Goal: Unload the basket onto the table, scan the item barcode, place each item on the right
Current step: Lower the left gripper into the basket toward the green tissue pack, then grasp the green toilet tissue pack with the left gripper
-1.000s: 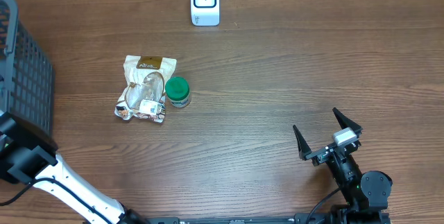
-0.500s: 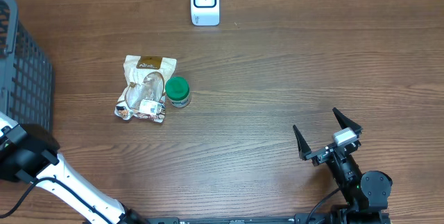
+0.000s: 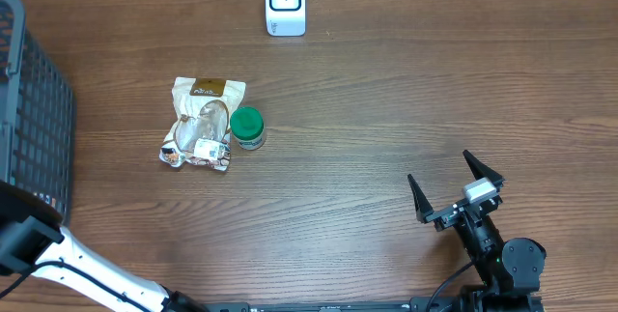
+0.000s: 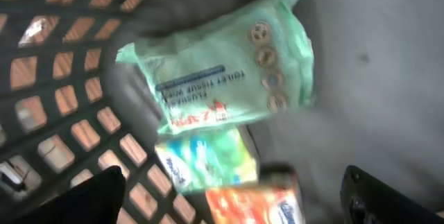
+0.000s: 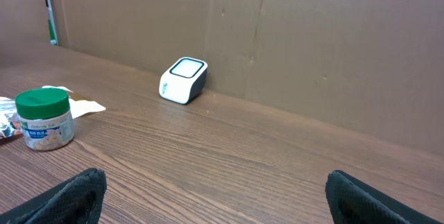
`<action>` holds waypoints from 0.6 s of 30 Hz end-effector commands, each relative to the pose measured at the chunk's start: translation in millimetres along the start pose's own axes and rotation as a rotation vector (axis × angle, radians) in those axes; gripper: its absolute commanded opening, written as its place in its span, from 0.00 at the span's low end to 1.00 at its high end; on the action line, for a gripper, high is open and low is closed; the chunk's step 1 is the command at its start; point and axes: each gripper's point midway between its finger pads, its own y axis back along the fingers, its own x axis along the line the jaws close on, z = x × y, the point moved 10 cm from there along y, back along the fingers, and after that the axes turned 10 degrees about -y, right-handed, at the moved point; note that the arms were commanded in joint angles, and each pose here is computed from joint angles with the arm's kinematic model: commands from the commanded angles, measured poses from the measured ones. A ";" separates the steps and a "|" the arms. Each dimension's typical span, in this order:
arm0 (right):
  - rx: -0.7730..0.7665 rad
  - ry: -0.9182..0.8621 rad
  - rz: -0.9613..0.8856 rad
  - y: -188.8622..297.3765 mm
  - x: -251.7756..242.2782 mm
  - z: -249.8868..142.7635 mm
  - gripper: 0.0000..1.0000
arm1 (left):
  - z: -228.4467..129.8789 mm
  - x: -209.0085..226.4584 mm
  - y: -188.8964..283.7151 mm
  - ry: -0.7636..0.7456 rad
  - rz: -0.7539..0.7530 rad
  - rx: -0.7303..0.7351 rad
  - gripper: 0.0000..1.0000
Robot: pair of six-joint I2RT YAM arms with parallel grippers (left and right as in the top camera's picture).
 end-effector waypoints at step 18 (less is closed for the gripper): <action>0.002 -0.005 0.002 -0.3 0.0 -3.0 1.00 | -12.3 -31.6 -100.5 -0.138 0.011 0.028 0.22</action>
